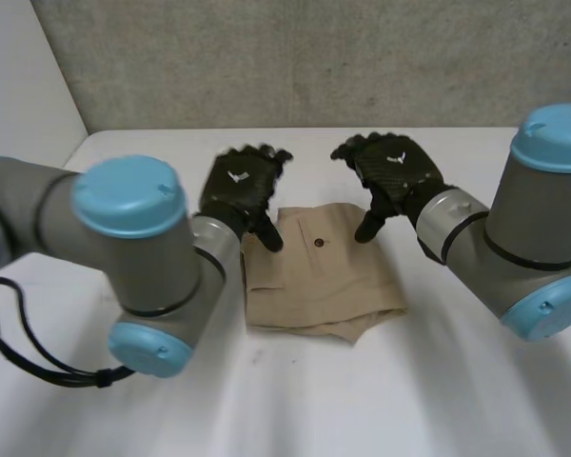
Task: Fold the shorts.
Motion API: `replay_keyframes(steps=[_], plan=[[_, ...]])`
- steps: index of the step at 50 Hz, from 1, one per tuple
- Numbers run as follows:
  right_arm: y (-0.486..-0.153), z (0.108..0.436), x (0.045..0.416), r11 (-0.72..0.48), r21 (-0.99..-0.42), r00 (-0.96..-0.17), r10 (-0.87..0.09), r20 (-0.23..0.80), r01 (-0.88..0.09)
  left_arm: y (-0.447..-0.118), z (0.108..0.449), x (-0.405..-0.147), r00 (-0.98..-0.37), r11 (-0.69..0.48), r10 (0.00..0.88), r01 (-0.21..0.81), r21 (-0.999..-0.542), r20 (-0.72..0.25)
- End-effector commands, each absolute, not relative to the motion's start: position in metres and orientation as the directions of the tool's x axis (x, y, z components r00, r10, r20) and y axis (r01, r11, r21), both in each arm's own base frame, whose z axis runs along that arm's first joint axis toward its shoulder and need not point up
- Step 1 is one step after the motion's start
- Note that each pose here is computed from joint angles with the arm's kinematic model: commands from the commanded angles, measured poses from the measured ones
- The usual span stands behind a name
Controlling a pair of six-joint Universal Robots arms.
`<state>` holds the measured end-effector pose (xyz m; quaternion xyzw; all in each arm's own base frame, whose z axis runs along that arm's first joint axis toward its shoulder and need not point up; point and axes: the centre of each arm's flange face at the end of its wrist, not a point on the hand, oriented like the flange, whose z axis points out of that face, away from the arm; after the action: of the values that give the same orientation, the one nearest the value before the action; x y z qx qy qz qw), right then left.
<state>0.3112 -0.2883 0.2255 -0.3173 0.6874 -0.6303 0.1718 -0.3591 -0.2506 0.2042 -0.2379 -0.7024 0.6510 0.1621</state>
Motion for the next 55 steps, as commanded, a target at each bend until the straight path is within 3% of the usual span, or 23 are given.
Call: replay_keyframes(steps=[1,3,4,10,14,18,26,55], plan=[[-0.289,0.187,0.312,0.140,-0.949,-0.730,-0.673,0.117,-0.281,-0.245,0.154,-0.368,-0.814,0.158,0.575,0.217,-0.963,-0.089],[-0.290,0.171,0.311,0.192,-0.932,-0.731,-0.675,0.102,-0.307,-0.245,0.140,-0.366,-0.817,0.196,0.568,0.249,-0.949,-0.097],[-0.292,0.216,0.297,0.089,-0.940,-0.770,-0.601,0.213,-0.329,-0.240,0.192,-0.341,-0.862,0.204,0.492,0.252,-0.946,-0.124],[-0.285,0.279,0.284,-0.012,-0.980,-0.854,-0.488,0.177,-0.196,-0.229,0.261,-0.328,-0.880,0.077,0.465,0.144,-0.987,-0.092],[-0.280,0.315,0.267,-0.082,-0.988,-0.910,-0.385,0.152,-0.131,-0.230,0.311,-0.304,-0.910,-0.019,0.409,0.066,-0.998,-0.068],[-0.276,0.340,0.250,-0.127,-0.985,-0.936,-0.317,0.151,-0.116,-0.235,0.352,-0.263,-0.949,-0.079,0.311,0.029,-0.996,-0.053],[-0.264,0.348,0.236,-0.066,-0.988,-0.935,-0.319,0.155,-0.141,-0.229,0.354,-0.238,-0.960,0.003,0.272,0.072,-0.997,-0.068],[-0.259,0.340,0.235,-0.076,-0.981,-0.915,-0.355,0.194,-0.178,-0.229,0.352,-0.241,-0.946,-0.009,0.324,0.018,-1.000,-0.020]])
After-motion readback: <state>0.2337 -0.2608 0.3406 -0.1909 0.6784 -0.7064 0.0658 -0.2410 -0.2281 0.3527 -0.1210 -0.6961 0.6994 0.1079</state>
